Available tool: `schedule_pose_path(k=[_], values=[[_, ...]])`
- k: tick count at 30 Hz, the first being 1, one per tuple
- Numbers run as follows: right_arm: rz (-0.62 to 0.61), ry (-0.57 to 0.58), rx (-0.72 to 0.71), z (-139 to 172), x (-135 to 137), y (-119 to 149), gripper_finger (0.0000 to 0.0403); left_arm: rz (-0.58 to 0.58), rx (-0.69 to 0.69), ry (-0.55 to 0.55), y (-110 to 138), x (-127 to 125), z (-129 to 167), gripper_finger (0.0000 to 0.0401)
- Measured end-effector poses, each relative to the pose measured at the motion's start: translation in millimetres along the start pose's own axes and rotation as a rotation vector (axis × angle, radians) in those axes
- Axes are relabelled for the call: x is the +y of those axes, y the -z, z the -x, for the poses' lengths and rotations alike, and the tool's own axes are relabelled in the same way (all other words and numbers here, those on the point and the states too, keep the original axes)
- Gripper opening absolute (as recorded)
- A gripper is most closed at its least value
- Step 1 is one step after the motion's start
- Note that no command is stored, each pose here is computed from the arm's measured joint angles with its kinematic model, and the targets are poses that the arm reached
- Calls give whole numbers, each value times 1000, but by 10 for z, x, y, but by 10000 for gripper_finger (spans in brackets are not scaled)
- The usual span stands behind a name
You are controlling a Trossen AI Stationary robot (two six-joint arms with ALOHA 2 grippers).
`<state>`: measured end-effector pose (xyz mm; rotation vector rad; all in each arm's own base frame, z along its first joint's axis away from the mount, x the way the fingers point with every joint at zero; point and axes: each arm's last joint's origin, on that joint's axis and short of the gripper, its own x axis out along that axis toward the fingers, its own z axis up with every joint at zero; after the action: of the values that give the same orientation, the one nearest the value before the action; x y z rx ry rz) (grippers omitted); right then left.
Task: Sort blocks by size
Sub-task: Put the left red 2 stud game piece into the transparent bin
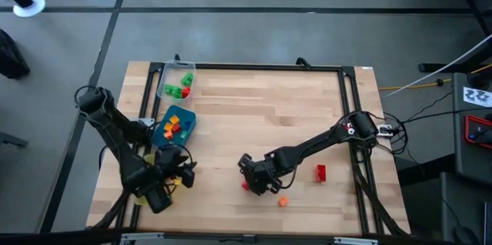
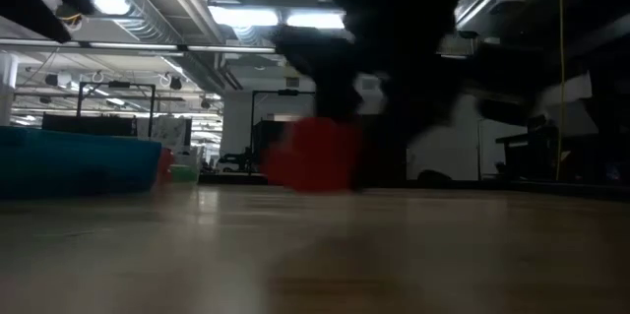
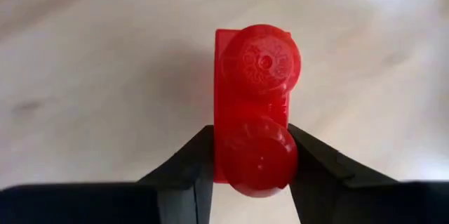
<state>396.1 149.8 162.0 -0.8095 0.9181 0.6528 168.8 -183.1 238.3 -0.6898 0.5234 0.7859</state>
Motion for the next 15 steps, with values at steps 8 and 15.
schedule_pose_path(k=[8,15], values=[[75,369,146,281,-330,-236,161,85,-27,6,-110,-141,-201,190],[133,619,277,566,-559,-407,142,17,-38,82,-225,-341,-357,190]])
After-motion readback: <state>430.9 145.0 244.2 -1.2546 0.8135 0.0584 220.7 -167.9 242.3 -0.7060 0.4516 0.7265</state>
